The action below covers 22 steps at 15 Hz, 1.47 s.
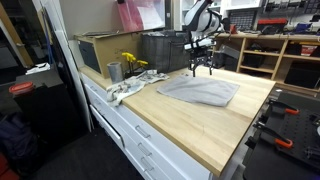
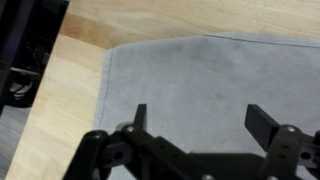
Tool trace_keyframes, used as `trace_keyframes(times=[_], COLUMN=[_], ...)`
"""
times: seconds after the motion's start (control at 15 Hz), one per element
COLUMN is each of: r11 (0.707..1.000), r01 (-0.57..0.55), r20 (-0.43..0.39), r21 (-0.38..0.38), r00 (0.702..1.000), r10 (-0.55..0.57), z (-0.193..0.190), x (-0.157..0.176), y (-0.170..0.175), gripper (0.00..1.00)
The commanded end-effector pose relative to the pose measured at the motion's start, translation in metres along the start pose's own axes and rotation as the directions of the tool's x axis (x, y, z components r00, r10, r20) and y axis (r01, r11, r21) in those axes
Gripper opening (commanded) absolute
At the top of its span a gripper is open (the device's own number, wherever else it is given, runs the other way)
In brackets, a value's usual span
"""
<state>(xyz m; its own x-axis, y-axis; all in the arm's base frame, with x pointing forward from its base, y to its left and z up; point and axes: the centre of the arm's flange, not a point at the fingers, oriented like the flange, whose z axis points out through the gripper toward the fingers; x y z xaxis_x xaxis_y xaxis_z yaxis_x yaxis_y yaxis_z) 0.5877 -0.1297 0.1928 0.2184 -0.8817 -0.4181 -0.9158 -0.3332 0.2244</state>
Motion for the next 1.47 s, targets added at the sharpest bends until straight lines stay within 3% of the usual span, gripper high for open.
trace_keyframes(times=[0.0,0.27,0.4,0.53,0.73,0.87,0.93,1.0,1.13,1.4], r11=[0.999,0.992,0.978,0.945,0.870,0.815,0.801,0.836,0.815,0.812], r01=[0.016,0.050,0.171,0.306,0.462,0.532,0.549,0.498,0.526,0.531], r20=[0.127,0.210,0.239,0.246,0.239,0.206,0.200,0.236,0.222,0.216], r21=[-0.051,-0.116,-0.121,-0.120,-0.172,-0.231,-0.239,-0.231,-0.244,-0.242], r00=[0.992,0.977,0.961,0.931,0.876,0.845,0.835,0.862,0.848,0.846], r10=[-0.009,-0.025,-0.139,-0.270,-0.418,-0.493,-0.512,-0.448,-0.481,-0.488], z=[0.035,0.078,0.093,0.100,0.098,0.093,0.087,0.103,0.096,0.093], x=[-0.015,-0.023,-0.026,-0.030,-0.043,-0.053,-0.057,-0.038,-0.049,-0.053], y=[0.054,0.093,0.107,0.120,0.138,0.143,0.144,0.126,0.128,0.130], gripper=[1.00,1.00,1.00,1.00,1.00,1.00,1.00,1.00,1.00,1.00])
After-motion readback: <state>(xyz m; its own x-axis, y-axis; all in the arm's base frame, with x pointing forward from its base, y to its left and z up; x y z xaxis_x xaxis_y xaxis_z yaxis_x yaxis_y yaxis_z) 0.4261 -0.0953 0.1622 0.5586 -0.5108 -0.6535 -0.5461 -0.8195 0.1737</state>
